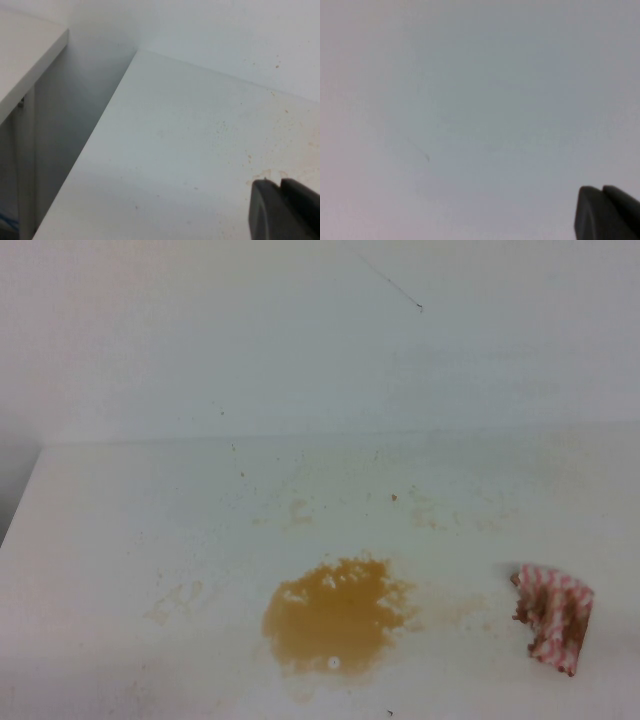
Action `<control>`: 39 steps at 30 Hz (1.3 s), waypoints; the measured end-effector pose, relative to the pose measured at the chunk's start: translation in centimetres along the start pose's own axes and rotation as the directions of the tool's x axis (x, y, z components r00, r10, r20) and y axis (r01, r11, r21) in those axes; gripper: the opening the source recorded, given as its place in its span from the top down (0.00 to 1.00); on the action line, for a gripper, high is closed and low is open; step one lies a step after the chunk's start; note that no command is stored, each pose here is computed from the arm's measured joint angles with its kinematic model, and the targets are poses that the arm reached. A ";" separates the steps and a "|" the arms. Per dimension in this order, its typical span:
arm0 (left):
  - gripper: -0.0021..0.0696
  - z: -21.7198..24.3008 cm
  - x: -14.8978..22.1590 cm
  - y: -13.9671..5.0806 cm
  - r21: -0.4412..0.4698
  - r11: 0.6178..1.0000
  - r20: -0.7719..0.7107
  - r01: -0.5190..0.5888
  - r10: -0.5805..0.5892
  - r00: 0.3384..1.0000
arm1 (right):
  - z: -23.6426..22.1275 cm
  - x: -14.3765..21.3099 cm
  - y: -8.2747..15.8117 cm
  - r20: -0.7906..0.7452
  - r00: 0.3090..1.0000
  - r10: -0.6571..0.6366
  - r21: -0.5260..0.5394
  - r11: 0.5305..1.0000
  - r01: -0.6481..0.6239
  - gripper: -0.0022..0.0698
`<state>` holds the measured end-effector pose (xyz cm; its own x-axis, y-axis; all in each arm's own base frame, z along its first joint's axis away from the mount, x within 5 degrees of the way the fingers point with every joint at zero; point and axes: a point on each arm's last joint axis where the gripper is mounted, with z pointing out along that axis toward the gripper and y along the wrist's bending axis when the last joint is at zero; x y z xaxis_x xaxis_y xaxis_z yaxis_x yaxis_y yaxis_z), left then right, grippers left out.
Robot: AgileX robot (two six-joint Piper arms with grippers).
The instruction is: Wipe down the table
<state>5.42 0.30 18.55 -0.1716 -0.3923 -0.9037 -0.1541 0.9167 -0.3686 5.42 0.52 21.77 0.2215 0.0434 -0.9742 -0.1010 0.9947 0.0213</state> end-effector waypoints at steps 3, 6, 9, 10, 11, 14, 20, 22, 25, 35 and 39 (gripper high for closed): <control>0.98 0.0 0.0 0.0 0.000 1.000 0.000 0.000 0.000 1.000 | -0.1 -1.3 0.0 0.144 0.990 0.010 -0.001 1.000 -0.010 0.97; 0.98 0.0 0.0 0.0 0.000 1.000 0.000 0.000 0.000 1.000 | -0.1 -1.9 -0.1 0.174 0.984 0.046 0.003 0.999 -0.047 0.97; 0.98 0.0 0.0 0.0 0.000 1.000 0.000 0.000 0.000 1.000 | 0.0 -3.2 -0.1 0.156 0.984 0.085 0.003 0.996 -0.086 0.97; 0.98 0.0 0.0 0.0 0.000 1.000 0.000 0.000 0.000 1.000 | 0.0 -3.9 -0.1 0.148 0.985 0.090 0.001 0.996 -0.092 0.97; 0.98 0.0 0.0 0.0 0.000 1.000 0.000 0.000 0.000 1.000 | 0.0 -4.5 0.0 0.132 0.986 0.098 0.000 0.995 -0.098 0.97; 0.98 0.0 0.0 0.0 0.000 1.000 0.000 0.000 0.000 1.000 | 0.9 -5.8 0.1 0.036 0.993 0.109 0.001 0.994 -0.109 0.97; 0.98 0.0 0.0 0.0 0.000 1.000 0.000 0.000 0.000 1.000 | 5.1 -6.8 0.4 -0.318 0.944 0.082 0.012 0.996 -0.083 0.97; 0.98 0.0 0.0 0.0 0.000 1.000 0.000 0.000 0.000 1.000 | 6.6 -6.9 0.4 -0.415 0.910 -0.008 -0.023 1.000 -0.002 0.97; 0.98 0.0 0.0 0.0 0.000 1.000 0.000 0.000 0.000 1.000 | 8.2 -7.2 0.6 -0.497 0.860 -0.119 -0.089 0.992 0.085 0.97; 0.98 0.0 0.0 0.0 0.000 1.000 0.000 0.000 0.000 1.000 | 11.4 -2.4 1.0 -0.777 0.607 -0.166 -0.184 0.982 0.033 0.97; 0.98 0.0 0.0 0.0 0.000 1.000 0.000 0.000 0.000 1.000 | 14.0 -0.8 1.2 -0.873 0.462 -0.159 -0.193 0.981 -0.027 0.97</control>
<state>5.42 0.30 18.55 -0.1716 -0.3923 -0.9037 -0.1541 0.9167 -0.3686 18.70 3.04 25.74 -0.7280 -0.2199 -0.6494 -0.2926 0.9562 0.0043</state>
